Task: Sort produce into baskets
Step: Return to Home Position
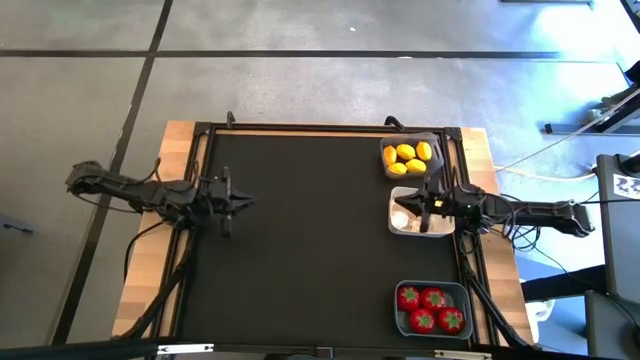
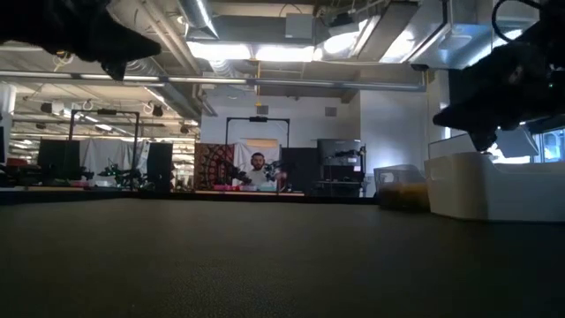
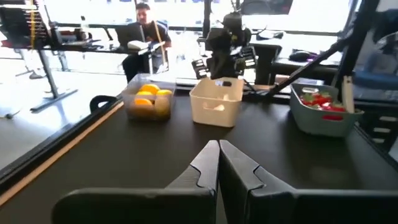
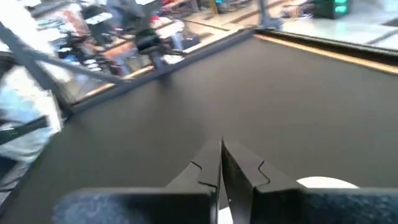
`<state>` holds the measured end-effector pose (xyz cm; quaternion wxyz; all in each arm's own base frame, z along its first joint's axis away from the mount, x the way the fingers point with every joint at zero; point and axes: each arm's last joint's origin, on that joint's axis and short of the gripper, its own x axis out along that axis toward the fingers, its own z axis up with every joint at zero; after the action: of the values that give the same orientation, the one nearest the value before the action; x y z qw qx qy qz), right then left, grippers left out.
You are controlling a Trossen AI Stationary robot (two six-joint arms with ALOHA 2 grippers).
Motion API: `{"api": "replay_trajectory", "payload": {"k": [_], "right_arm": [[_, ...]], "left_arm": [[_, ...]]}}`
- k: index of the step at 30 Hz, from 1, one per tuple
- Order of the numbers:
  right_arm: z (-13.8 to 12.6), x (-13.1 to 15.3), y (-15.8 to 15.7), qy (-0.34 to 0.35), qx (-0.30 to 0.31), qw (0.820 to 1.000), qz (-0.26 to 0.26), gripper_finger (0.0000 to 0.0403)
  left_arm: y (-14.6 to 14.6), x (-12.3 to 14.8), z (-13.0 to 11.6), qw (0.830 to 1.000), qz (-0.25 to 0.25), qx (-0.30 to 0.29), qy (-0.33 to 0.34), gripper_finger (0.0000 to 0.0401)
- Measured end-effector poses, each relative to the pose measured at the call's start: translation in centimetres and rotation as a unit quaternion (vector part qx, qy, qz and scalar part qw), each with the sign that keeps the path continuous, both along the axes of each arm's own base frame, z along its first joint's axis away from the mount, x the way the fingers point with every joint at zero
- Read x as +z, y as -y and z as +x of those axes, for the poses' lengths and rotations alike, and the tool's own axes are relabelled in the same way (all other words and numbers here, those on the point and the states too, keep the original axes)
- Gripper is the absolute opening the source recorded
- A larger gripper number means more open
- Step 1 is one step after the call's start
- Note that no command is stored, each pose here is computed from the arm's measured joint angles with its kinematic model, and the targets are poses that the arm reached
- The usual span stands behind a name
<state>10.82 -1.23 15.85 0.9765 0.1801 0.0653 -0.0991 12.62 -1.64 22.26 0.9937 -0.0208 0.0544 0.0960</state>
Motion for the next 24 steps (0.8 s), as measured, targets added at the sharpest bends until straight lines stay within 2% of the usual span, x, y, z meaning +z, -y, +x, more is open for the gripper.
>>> {"api": "replay_trajectory", "payload": {"k": [8,13,16,18,24], "right_arm": [[0.1,-0.3,-0.2,0.006,0.033,0.999,-0.035,0.0017],[0.1,-0.3,-0.4,0.01,0.072,0.997,-0.031,0.0017],[0.1,-0.3,-0.5,0.01,0.087,0.996,-0.03,0.0017],[0.1,-0.3,-0.5,0.01,0.087,0.996,-0.029,0.0017],[0.1,-0.5,-0.5,0.002,0.087,0.996,-0.028,0.0017]], "left_arm": [[-0.7,-2.8,-1.4,0.998,-0.034,-0.007,0.048,0.0004],[-0.8,-5.1,-2.2,0.995,-0.065,-0.023,0.07,0.0004],[-0.8,-5.5,-2.7,0.995,-0.058,-0.033,0.07,0.0004],[-0.8,-5.2,-3.0,0.995,-0.034,-0.046,0.085,0.0004],[-1.0,-5.3,-2.9,0.996,-0.014,-0.035,0.08,0.0003]]}}
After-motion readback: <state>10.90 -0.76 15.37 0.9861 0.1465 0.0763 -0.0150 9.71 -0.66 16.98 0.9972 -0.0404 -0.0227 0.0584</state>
